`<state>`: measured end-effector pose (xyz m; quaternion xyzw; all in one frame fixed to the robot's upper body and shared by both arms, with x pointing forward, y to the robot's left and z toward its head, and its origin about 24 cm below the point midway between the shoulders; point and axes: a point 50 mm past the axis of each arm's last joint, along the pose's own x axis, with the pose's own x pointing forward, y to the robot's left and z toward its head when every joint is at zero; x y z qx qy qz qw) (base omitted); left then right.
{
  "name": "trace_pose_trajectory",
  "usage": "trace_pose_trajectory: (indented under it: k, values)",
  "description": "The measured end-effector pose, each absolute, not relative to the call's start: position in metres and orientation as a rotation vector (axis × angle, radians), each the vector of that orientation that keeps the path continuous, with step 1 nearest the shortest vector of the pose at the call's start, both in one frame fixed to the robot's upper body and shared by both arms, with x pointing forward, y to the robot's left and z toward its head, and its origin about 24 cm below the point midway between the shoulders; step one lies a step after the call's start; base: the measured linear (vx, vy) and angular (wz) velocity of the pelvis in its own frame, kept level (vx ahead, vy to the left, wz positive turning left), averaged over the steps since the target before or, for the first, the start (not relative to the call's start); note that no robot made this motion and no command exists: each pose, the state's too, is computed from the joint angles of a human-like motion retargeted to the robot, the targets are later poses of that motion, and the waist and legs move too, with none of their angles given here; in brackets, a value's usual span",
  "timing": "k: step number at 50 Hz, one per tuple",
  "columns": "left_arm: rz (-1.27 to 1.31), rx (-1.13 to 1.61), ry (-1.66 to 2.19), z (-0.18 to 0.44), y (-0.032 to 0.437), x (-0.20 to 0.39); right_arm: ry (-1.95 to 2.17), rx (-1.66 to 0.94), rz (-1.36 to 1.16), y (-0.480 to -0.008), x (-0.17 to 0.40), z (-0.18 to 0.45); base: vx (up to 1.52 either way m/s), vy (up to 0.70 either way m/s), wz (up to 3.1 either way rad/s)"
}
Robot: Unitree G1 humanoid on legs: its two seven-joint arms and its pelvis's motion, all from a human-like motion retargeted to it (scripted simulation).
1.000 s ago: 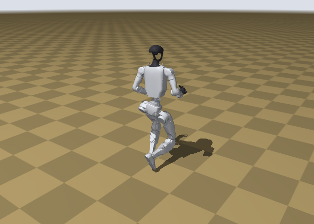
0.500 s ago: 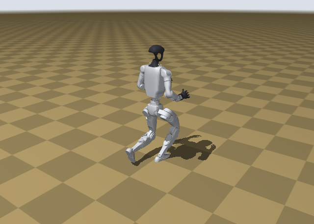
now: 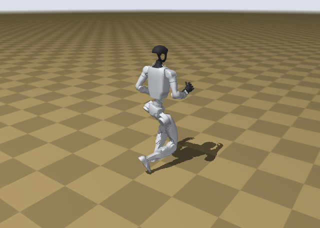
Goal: Sport exercise
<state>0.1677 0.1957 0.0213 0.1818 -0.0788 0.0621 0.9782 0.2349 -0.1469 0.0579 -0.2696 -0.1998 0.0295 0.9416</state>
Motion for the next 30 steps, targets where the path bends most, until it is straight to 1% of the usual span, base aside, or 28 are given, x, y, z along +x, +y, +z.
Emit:
trace_pose_trajectory:
  k: [5, 8, 13, 18, 22, 24, 27, 30]
  values:
    - [0.17, 0.442, -0.492, 0.077, 0.181, 0.224, -0.086, -0.657, 0.088, -0.163, 0.205, -0.01, -0.03, 0.04, -0.36]
    - [0.209, 0.419, -0.65, 0.113, 0.174, 0.243, 0.06, -0.689, 0.12, -0.178, 0.178, -0.035, 0.0, 0.01, -0.53]
    - [0.202, 0.308, -0.798, 0.144, 0.165, 0.243, 0.205, -0.647, 0.136, -0.199, 0.138, -0.047, 0.1, -0.06, -0.88]
    - [0.091, 0.226, -0.784, 0.136, 0.152, 0.231, 0.247, -0.559, 0.071, -0.209, 0.121, -0.044, 0.0, -0.1, -0.66]
    - [0.033, 0.236, -0.593, 0.097, 0.148, 0.224, 0.118, -0.531, 0.017, -0.203, 0.146, -0.026, -0.06, -0.04, -0.65]
    - [0.021, 0.275, -0.432, 0.067, 0.152, 0.218, -0.003, -0.544, -0.018, -0.198, 0.173, -0.007, -0.03, -0.06, -0.56]
    - [0.033, 0.359, -0.187, 0.021, 0.165, 0.208, -0.256, -0.586, -0.093, -0.188, 0.229, 0.04, -0.06, -0.06, -0.47]
    - [0.058, 0.407, 0.01, -0.015, 0.183, 0.179, -0.545, -0.569, -0.161, -0.173, 0.265, 0.104, -0.04, 0.0, -0.3]
